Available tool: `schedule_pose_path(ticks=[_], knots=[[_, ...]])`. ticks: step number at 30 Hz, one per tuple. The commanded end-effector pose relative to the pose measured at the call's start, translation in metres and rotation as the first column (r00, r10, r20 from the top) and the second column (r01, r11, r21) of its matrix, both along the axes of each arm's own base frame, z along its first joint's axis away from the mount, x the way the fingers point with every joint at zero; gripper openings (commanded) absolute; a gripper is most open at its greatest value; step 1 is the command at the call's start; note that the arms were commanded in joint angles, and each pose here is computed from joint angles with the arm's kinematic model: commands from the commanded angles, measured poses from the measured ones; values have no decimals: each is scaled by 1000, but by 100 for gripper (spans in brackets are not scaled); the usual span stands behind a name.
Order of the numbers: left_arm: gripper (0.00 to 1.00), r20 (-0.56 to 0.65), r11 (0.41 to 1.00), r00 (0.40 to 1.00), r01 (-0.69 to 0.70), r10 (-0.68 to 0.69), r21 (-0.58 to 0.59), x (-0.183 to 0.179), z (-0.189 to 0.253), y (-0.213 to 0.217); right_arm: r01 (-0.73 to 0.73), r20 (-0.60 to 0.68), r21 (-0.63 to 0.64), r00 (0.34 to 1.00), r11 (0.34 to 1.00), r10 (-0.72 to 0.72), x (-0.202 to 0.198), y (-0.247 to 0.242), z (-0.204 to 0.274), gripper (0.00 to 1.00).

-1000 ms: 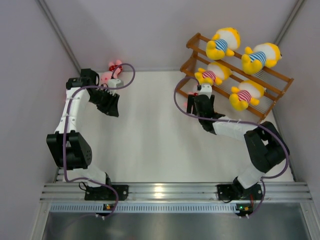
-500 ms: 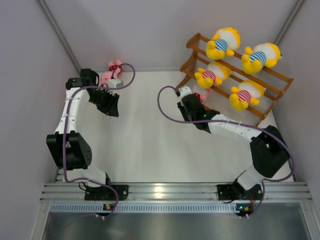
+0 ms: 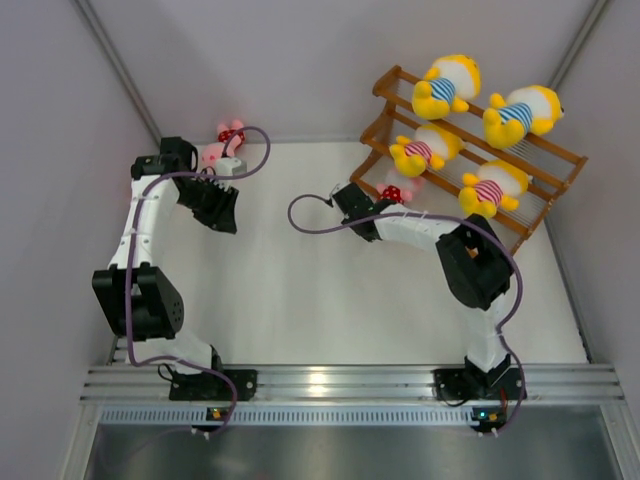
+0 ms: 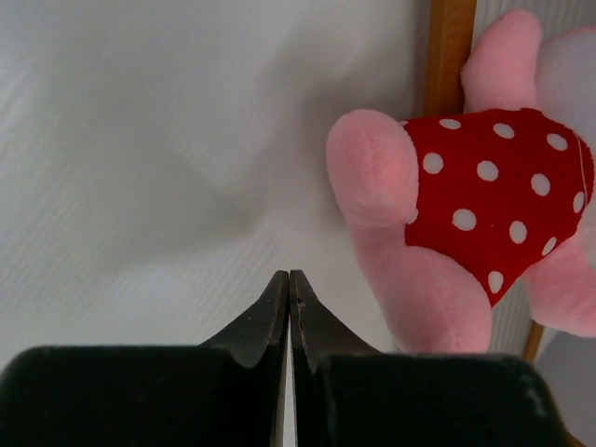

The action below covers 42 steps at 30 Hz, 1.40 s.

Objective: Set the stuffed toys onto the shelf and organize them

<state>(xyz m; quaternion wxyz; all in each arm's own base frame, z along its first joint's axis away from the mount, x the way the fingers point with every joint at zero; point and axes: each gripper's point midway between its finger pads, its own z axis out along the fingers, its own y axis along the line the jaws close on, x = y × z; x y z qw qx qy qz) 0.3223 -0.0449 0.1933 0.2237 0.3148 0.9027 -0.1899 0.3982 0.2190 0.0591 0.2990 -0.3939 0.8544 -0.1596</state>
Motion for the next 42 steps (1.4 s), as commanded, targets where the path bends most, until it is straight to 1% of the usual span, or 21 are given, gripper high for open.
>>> schedule_pose_path(ticks=[1, 3, 6, 13, 20, 23, 24, 25, 26, 28, 29, 30, 32, 33, 34, 36, 37, 38, 39, 40, 42], knots=[[41, 45, 1000, 999, 10, -10, 5, -4, 14, -1, 13, 97, -148, 995, 989, 2, 26, -18, 23, 0], [41, 43, 1000, 999, 6, -6, 3, -3, 14, -1, 34, 114, -189, 993, 981, -13, 35, -25, 18, 0], [41, 43, 1000, 999, 6, -6, 3, -3, 14, -1, 69, 139, -185, 989, 980, -43, 47, -30, 19, 0], [41, 32, 1000, 999, 4, -4, 7, 1, 10, 0, 132, 230, -50, 966, 990, -117, 81, -35, 39, 0], [41, 11, 1000, 1000, 9, -9, 19, 7, 1, 3, 141, 228, 3, 964, 990, -137, 97, -42, 42, 0], [41, 7, 998, 999, -34, 34, 58, 20, -8, 12, 116, 218, 27, 969, 993, -119, 93, -37, 45, 0], [41, 40, 995, 998, -59, 56, 78, 32, -9, 18, 102, 227, 47, 968, 994, -110, 92, -31, 48, 0], [41, 49, 986, 995, -97, 91, 138, 41, -14, 30, 81, 216, 67, 972, 994, -94, 87, -27, 45, 1], [40, 70, 977, 989, -142, 132, 161, 51, -15, 36, 62, 240, 98, 967, 993, -84, 84, -22, 59, 2], [41, 191, 936, 958, -257, 214, 241, 88, -3, 60, 26, 277, 155, 958, 988, -69, 73, -9, 75, 15], [41, 216, 917, 946, -296, 243, 268, 97, -5, 68, 24, 285, 173, 956, 985, -73, 70, -9, 81, 15], [42, 254, 900, 930, -332, 264, 281, 112, -3, 75, 4, 297, 200, 953, 980, -65, 66, -1, 88, 27], [45, 360, 852, 876, -433, 321, 294, 144, 4, 92, -15, 312, 255, 948, 967, -68, 56, 5, 105, 36], [45, 399, 845, 854, -458, 333, 277, 159, 11, 93, -35, 310, 275, 949, 961, -54, 50, 12, 108, 44], [46, 392, 825, 848, -483, 357, 293, 172, -3, 99, -37, 306, 294, 950, 955, -58, 45, 13, 108, 47], [48, 417, 791, 801, -557, 430, 254, 194, -9, 104, -55, 322, 331, 945, 942, -58, 36, 17, 122, 54], [55, 420, 780, 787, -577, 452, 242, 209, -18, 105, -58, 313, 349, 948, 935, -57, 31, 19, 121, 56], [56, 445, 764, 752, -613, 485, 203, 223, -19, 106, -64, 321, 369, 945, 927, -62, 27, 19, 129, 57], [59, 450, 747, 741, -630, 498, 212, 234, -32, 107, -64, 310, 385, 949, 921, -64, 22, 19, 126, 59], [75, 478, 735, 716, -650, 508, 194, 244, -30, 108, -66, 310, 396, 948, 916, -66, 19, 19, 127, 59], [82, 544, 725, 675, -669, 498, 166, 270, -34, 103, -70, 318, 420, 945, 905, -75, 14, 17, 133, 61]])
